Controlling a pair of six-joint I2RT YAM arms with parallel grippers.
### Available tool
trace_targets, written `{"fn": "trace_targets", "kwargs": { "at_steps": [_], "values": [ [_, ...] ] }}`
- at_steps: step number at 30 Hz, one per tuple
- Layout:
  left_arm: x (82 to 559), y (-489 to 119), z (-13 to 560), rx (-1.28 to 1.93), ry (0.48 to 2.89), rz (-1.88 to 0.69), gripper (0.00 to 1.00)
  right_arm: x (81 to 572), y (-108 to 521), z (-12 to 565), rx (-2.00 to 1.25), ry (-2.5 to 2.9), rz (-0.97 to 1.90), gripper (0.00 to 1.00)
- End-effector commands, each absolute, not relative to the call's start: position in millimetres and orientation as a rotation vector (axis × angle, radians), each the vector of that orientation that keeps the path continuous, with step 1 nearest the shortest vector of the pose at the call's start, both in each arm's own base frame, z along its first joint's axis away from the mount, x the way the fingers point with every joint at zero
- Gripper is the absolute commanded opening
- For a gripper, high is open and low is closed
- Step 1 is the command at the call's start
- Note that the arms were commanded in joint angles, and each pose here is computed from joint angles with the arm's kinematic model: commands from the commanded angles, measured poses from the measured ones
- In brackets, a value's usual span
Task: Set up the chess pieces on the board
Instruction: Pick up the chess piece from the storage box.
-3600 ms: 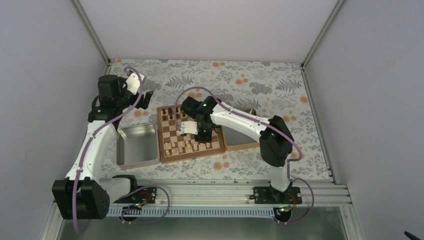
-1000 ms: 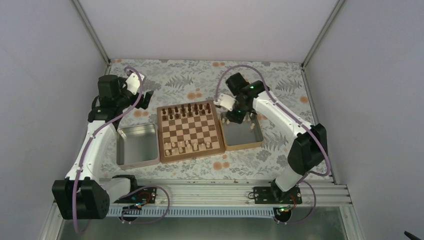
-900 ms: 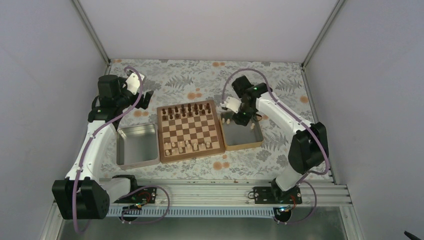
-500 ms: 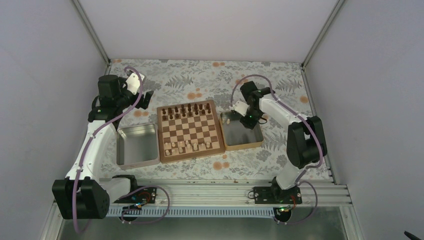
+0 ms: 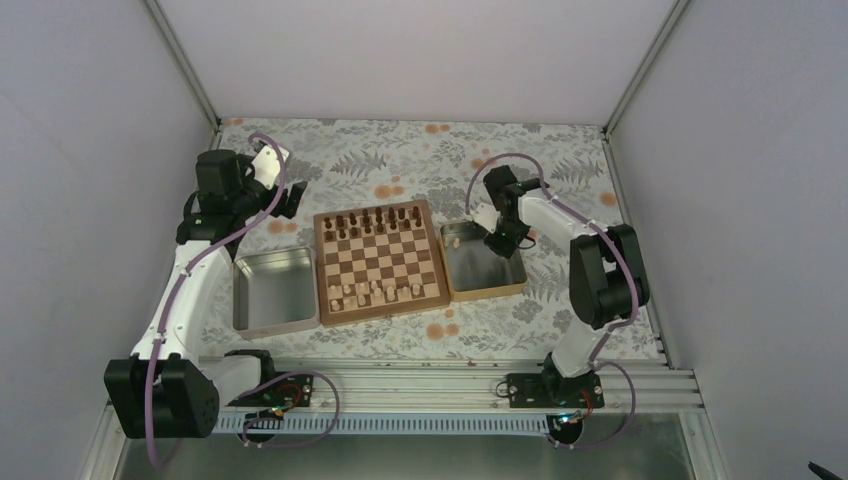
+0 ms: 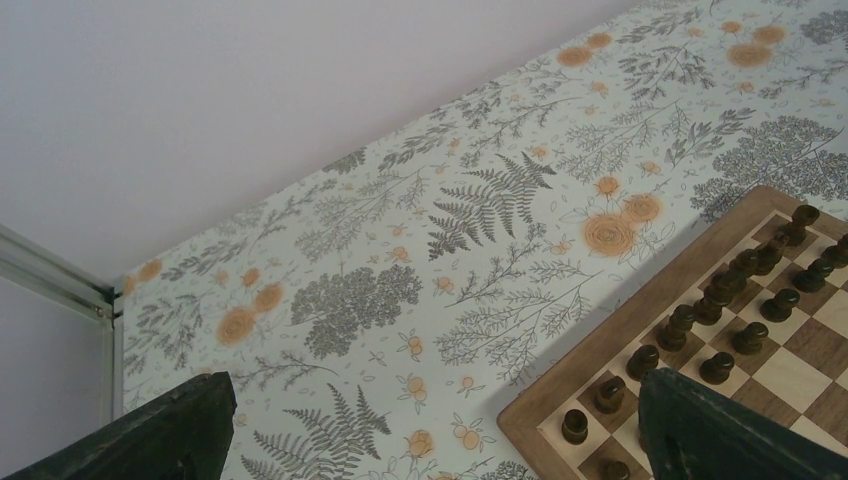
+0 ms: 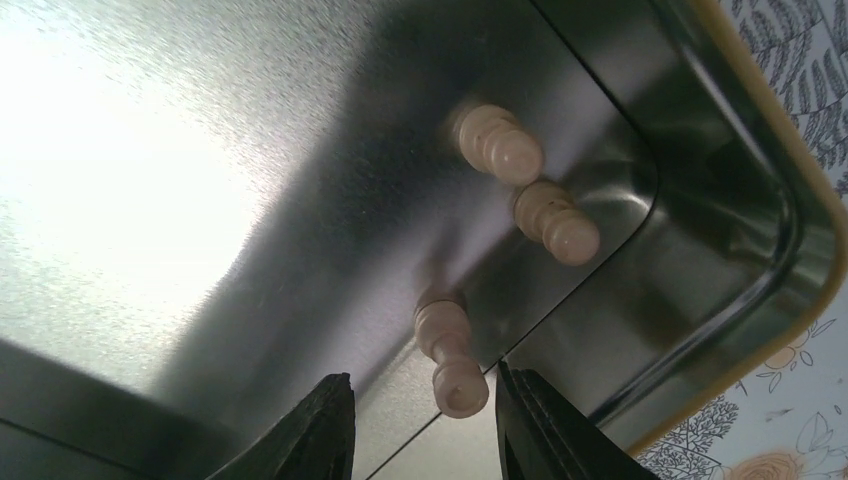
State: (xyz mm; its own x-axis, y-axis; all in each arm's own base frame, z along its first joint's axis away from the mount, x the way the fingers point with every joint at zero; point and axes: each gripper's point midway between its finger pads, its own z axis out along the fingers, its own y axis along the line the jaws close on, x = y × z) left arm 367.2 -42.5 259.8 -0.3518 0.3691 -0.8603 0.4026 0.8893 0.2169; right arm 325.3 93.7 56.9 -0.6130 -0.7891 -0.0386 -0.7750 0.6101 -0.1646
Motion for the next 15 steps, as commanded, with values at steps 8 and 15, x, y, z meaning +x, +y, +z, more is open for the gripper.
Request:
{"fn": "trace_targets", "kwargs": {
  "at_steps": [8,15],
  "values": [
    [366.9,-43.1,257.4,0.571,1.970,-0.050,1.00,331.4,81.3,40.8,-1.320,2.752,-0.277,0.38],
    [366.6,-43.2,258.6,0.571,1.968,-0.050,1.00,329.8,81.5,29.2,-1.342,2.776,-0.265,0.35]
  ]
}}
